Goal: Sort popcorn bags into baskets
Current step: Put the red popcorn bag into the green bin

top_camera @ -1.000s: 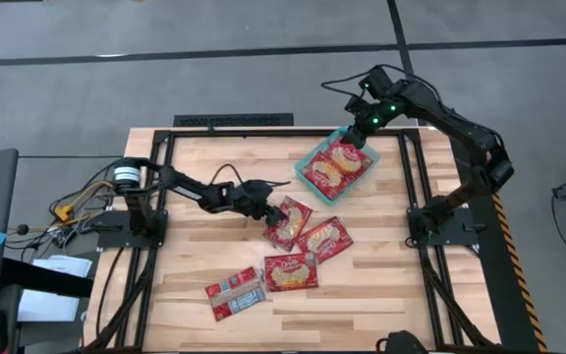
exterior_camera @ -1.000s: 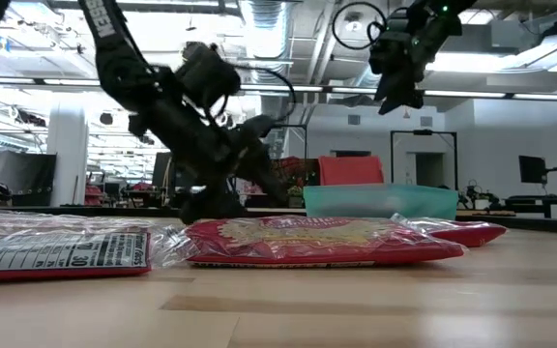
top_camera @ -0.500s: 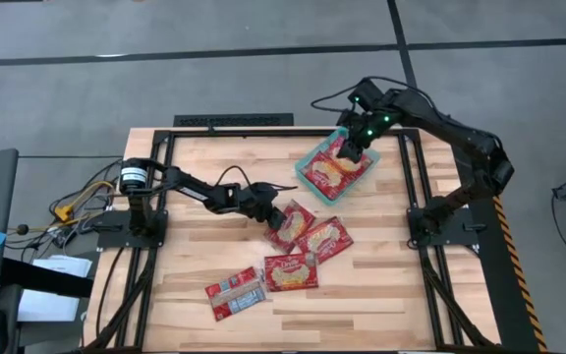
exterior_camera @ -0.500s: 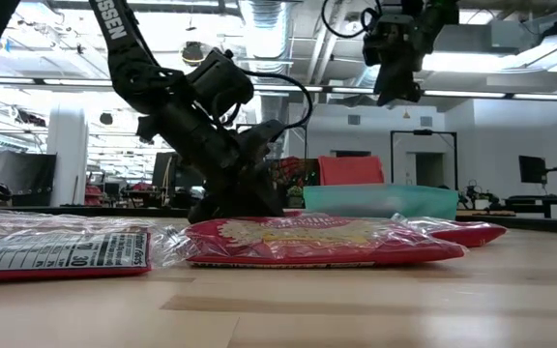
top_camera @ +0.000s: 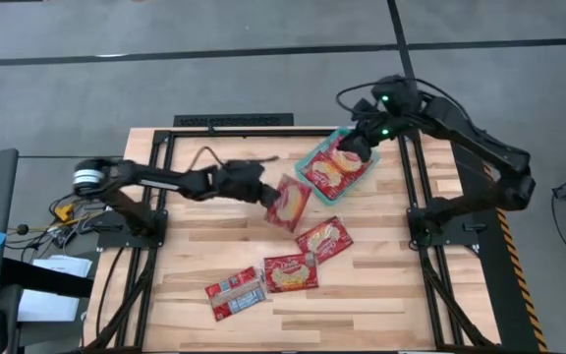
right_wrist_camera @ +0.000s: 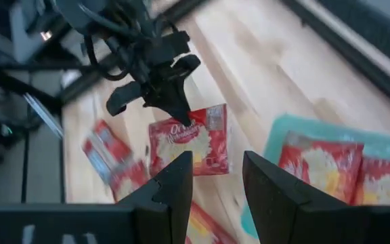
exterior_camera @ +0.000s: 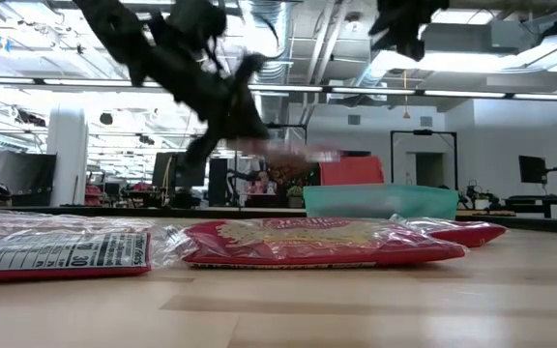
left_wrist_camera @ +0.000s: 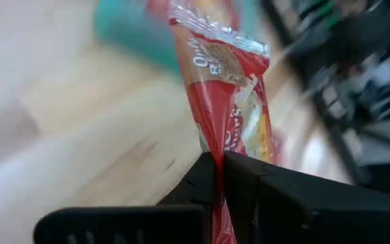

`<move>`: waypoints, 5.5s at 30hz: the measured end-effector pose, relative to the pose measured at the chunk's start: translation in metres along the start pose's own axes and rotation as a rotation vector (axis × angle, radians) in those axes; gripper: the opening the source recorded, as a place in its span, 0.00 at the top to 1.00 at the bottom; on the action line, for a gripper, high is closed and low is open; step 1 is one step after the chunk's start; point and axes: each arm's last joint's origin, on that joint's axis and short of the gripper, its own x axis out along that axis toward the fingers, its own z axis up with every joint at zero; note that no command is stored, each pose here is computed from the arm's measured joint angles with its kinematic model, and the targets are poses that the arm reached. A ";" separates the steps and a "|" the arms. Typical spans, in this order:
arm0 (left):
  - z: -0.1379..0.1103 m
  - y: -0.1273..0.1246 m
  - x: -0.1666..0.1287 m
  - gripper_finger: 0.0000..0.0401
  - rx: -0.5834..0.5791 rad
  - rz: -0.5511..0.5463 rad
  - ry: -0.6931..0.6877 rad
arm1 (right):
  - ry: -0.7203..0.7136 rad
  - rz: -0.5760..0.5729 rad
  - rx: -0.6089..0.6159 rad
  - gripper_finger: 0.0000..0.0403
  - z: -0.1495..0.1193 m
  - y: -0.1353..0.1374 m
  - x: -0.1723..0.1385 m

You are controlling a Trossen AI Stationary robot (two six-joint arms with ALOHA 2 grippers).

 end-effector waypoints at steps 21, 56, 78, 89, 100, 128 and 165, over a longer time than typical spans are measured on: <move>0.066 -0.056 -0.114 1.00 0.050 -0.185 -0.633 | -0.269 0.159 0.045 0.33 0.041 0.028 0.077; 0.065 -0.057 -0.112 0.70 0.157 -0.203 -0.592 | -0.285 0.228 0.050 0.97 0.052 0.006 0.078; 0.051 -0.041 -0.102 0.36 0.119 -0.055 -0.410 | 0.245 -0.112 0.180 0.98 -0.013 -0.158 0.016; 0.047 -0.036 -0.101 0.36 0.128 0.011 -0.375 | 0.624 -0.154 0.126 0.98 -0.042 -0.197 0.058; 0.047 -0.035 -0.100 0.36 0.138 0.032 -0.380 | 0.726 -0.172 0.013 0.93 -0.037 -0.201 0.081; -0.077 -0.028 -0.114 0.40 0.356 0.072 0.551 | 0.493 -0.360 -0.051 0.41 0.017 -0.180 0.073; -0.209 0.012 -0.056 0.33 0.265 -0.058 0.798 | 0.508 -0.247 -0.137 0.41 0.018 -0.144 0.100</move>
